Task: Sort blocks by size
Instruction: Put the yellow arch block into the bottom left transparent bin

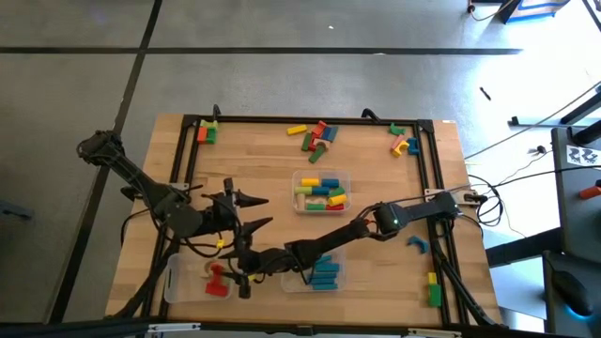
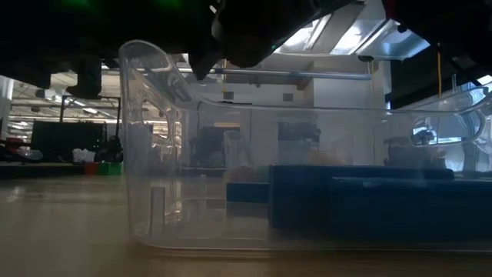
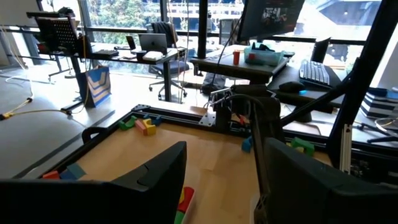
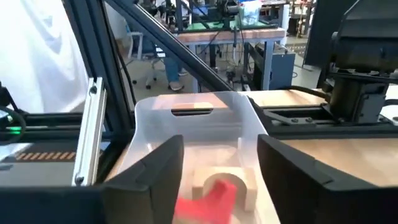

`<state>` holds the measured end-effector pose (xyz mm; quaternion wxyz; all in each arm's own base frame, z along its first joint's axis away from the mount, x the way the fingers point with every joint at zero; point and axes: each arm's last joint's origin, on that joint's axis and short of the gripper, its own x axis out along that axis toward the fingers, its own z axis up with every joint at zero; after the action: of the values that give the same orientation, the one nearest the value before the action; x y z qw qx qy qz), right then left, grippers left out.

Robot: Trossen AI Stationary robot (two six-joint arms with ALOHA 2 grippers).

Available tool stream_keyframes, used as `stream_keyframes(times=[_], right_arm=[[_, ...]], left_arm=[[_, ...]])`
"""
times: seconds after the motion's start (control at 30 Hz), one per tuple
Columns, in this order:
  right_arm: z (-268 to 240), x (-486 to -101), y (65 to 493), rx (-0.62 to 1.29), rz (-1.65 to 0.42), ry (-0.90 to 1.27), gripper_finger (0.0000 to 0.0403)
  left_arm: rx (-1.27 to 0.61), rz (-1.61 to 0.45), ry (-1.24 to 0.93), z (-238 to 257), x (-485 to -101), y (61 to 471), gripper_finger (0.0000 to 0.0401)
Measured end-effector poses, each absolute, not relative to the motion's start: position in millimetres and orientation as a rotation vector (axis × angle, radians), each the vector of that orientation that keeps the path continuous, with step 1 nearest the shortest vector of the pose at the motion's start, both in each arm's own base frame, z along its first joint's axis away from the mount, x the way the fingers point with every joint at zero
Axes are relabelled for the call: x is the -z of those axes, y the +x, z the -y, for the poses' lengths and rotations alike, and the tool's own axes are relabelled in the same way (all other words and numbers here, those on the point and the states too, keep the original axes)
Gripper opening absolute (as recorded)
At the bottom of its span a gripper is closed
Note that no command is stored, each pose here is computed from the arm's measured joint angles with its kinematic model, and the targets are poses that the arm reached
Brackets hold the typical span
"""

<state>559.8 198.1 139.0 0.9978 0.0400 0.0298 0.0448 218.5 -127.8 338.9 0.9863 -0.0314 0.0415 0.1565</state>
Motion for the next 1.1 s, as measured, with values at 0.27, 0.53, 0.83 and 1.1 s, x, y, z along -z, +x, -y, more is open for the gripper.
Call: stream_keyframes(times=[0.27, 0.53, 0.83, 1.1], right_arm=[[-203.4, -164.1, 548.6, -0.099, -0.245, -0.014, 0.021], [-218.8, -203.3, 523.6, -0.086, -0.379, -0.129, 0.0199], [-235.3, -254.1, 472.7, -0.079, -0.586, -0.278, 0.0198], [-227.4, -304.7, 419.8, 0.014, -0.739, -0.322, 0.0198]], left_arm=[[-0.313, -0.084, -0.061, 127.9, -338.9, 218.4, 0.021], [-0.301, -0.048, -0.099, 121.1, -351.7, 205.0, 0.021], [-0.337, -0.153, -0.127, 109.5, -343.3, 190.5, 0.021], [-0.387, -0.211, -0.158, 105.0, -331.4, 190.5, 0.021]])
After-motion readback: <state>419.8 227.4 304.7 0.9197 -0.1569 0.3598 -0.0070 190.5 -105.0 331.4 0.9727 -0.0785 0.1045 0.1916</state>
